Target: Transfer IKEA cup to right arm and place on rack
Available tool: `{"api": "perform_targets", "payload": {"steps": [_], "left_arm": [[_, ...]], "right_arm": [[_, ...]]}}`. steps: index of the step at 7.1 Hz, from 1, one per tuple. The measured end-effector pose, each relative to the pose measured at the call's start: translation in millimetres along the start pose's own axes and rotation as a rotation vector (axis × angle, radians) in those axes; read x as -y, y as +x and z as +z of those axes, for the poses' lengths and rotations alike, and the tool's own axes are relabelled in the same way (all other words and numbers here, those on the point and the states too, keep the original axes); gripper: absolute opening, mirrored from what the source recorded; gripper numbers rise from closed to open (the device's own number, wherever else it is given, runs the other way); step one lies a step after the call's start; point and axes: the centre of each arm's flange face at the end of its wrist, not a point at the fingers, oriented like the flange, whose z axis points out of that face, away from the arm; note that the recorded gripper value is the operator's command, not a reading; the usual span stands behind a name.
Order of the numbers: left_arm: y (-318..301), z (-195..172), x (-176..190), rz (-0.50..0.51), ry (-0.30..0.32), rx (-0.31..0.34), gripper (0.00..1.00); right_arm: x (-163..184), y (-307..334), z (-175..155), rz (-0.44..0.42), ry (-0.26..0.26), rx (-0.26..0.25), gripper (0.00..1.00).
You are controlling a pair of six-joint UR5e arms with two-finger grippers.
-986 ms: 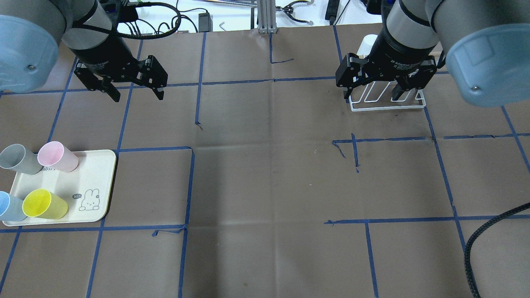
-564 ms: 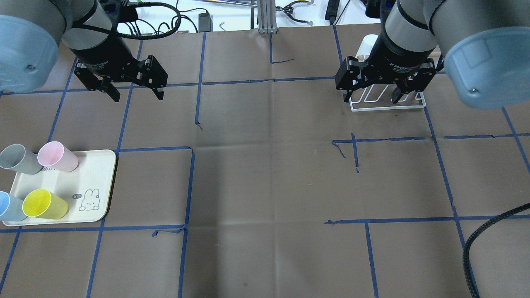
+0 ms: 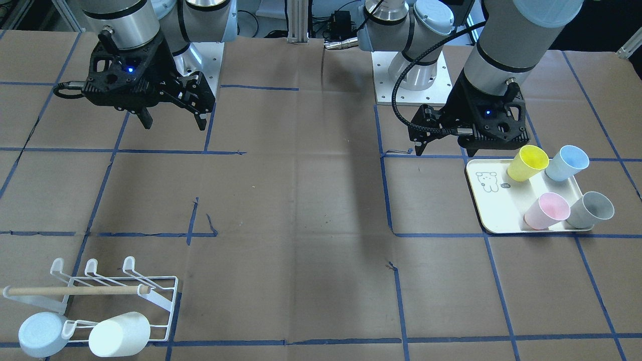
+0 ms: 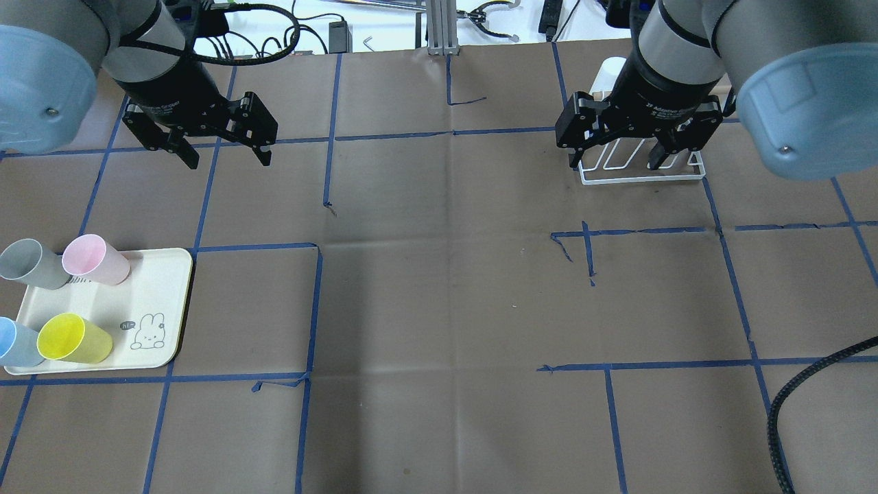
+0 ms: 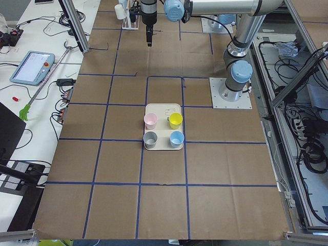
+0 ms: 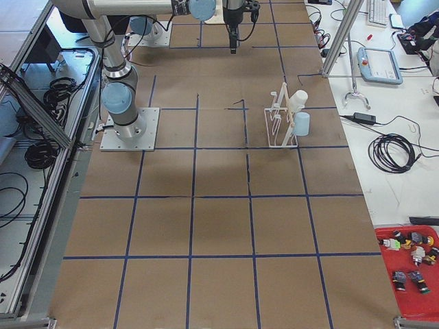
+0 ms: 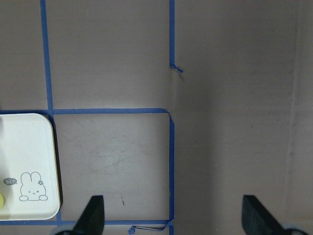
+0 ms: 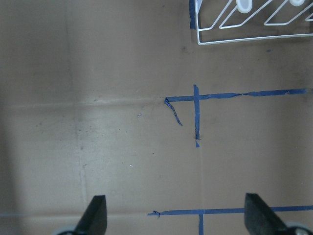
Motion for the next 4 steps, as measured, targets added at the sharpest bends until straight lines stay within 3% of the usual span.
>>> {"api": "perform_targets", "payload": {"steps": [4], "left_arm": [[0.1, 0.0, 0.0, 0.000, 0.000, -0.001, 0.99]], "right_arm": [[0.8, -0.2, -2.2, 0.000, 0.006, 0.001, 1.00]]}}
